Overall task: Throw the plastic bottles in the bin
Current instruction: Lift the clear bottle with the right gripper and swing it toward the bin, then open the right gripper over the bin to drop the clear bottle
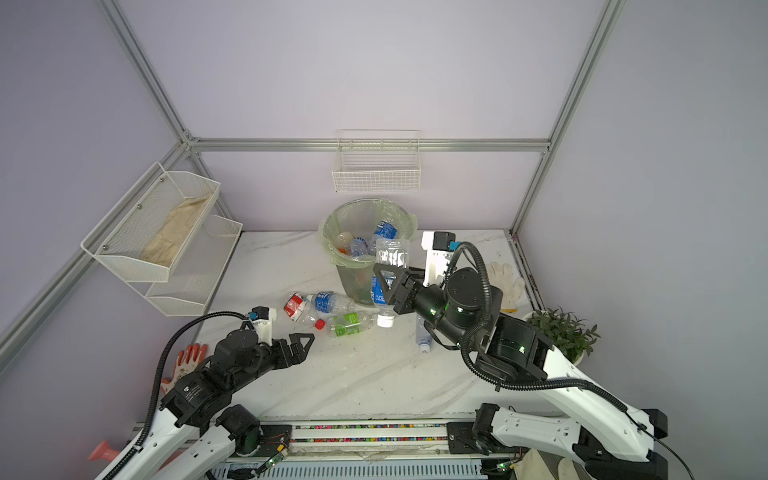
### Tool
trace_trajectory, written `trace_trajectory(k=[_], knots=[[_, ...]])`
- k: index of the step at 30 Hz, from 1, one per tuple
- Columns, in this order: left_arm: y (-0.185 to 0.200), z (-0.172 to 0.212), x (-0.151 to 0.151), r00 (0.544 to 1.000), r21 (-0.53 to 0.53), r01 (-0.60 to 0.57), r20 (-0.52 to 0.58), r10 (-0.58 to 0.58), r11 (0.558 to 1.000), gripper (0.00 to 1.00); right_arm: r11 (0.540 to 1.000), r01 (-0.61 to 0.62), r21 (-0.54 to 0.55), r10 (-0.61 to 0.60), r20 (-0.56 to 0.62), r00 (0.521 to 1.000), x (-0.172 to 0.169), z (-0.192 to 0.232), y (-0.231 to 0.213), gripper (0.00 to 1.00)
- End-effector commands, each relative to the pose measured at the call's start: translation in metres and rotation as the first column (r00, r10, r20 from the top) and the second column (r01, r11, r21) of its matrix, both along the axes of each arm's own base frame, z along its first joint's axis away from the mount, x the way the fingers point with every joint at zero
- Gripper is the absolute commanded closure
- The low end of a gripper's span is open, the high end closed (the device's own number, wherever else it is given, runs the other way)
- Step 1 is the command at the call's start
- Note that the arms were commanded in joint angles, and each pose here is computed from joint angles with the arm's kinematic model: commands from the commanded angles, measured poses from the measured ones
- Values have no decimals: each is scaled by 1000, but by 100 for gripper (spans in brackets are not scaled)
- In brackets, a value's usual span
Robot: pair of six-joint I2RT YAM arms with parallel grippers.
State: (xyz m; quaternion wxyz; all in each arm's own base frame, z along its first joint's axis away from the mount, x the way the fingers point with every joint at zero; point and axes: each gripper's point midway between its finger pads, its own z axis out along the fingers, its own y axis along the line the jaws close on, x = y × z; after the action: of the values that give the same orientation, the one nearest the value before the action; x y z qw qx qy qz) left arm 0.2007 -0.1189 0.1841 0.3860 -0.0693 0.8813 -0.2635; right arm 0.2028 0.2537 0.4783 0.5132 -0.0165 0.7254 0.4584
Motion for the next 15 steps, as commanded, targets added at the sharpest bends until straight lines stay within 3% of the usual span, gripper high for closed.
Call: trace_trajectory(k=[1,8,15], knots=[[-2,31,2,997,-33,11,76,-8,999,0,995,70,-68,-66,58,996,10,20,-5,100],[0,31,0,997,-26,9,76,-7,1000,0,988,129,-80,-116,149,982,27,65,7,100],[4,30,-2,997,-11,3,80,-2,1000,0,981,146,-130,-122,174,977,43,65,31,100]])
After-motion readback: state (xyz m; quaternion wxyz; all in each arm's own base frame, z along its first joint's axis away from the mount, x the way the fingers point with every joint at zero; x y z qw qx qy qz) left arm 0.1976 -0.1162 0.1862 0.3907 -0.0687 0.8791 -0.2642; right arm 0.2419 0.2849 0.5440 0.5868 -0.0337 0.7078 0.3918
